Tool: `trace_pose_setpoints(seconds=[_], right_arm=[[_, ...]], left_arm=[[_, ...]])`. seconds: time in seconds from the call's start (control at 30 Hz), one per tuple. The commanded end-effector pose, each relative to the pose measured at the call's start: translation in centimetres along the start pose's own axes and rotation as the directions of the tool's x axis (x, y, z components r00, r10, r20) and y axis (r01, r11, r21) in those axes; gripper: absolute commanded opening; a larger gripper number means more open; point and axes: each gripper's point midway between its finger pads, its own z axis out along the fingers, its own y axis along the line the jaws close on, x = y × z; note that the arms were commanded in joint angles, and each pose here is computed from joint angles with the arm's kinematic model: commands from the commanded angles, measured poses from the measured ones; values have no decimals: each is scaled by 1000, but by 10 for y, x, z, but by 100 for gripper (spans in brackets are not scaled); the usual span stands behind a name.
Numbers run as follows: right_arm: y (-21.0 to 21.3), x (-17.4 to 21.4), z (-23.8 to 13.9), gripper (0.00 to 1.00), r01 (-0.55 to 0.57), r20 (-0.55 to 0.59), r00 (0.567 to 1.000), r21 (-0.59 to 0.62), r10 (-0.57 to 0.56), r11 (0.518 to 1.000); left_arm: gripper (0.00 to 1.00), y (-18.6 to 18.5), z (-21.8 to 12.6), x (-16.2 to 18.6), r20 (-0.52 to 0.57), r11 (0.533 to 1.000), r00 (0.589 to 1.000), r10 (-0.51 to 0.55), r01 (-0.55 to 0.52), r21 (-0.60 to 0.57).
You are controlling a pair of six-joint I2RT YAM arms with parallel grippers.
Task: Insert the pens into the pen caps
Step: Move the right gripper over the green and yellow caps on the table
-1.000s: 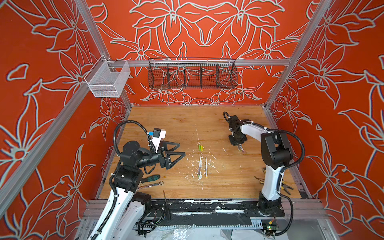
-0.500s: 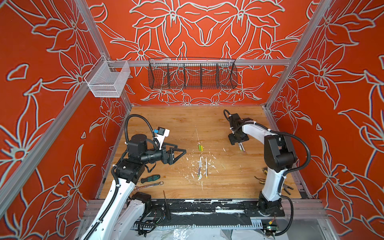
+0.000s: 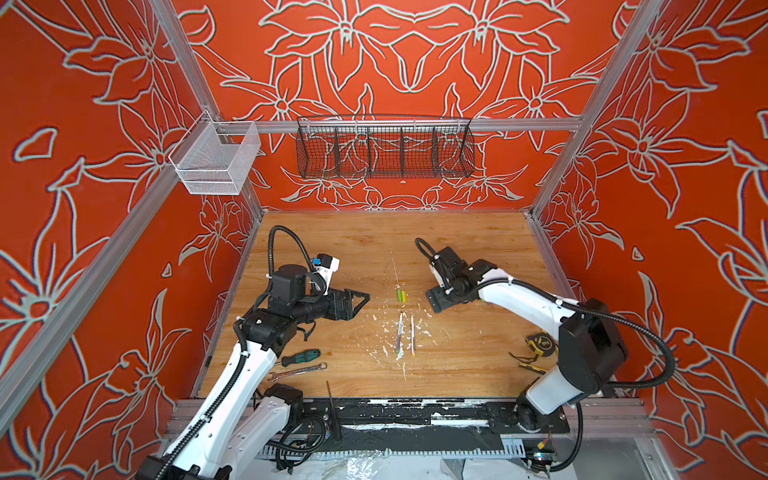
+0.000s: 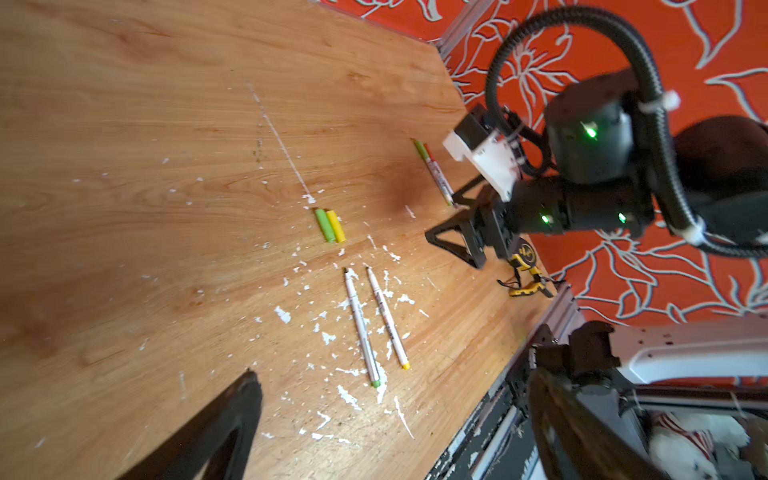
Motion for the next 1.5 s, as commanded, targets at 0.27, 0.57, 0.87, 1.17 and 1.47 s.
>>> trace_pose_setpoints(seconds=[0.27, 0.57, 0.87, 1.17, 1.47], right_arm=[[78, 16, 6, 79, -188, 20, 981, -170, 194, 967], [68, -30, 18, 54, -215, 63, 973, -107, 222, 971], [72, -64, 50, 46, -214, 21, 976, -124, 218, 969], [76, -76, 73, 34, -195, -11, 981, -106, 195, 975], [68, -70, 84, 28, -193, -37, 981, -65, 191, 979]], left_arm=[[97, 10, -7, -6, 33, 996, 999, 18, -15, -87], [97, 11, -11, -4, 32, 995, 999, 22, -19, -100], [97, 10, -11, -3, 29, 995, 999, 23, -20, -98], [97, 10, -11, -2, 25, 995, 999, 23, -20, -93], [97, 9, -10, -2, 23, 996, 999, 22, -20, -89]])
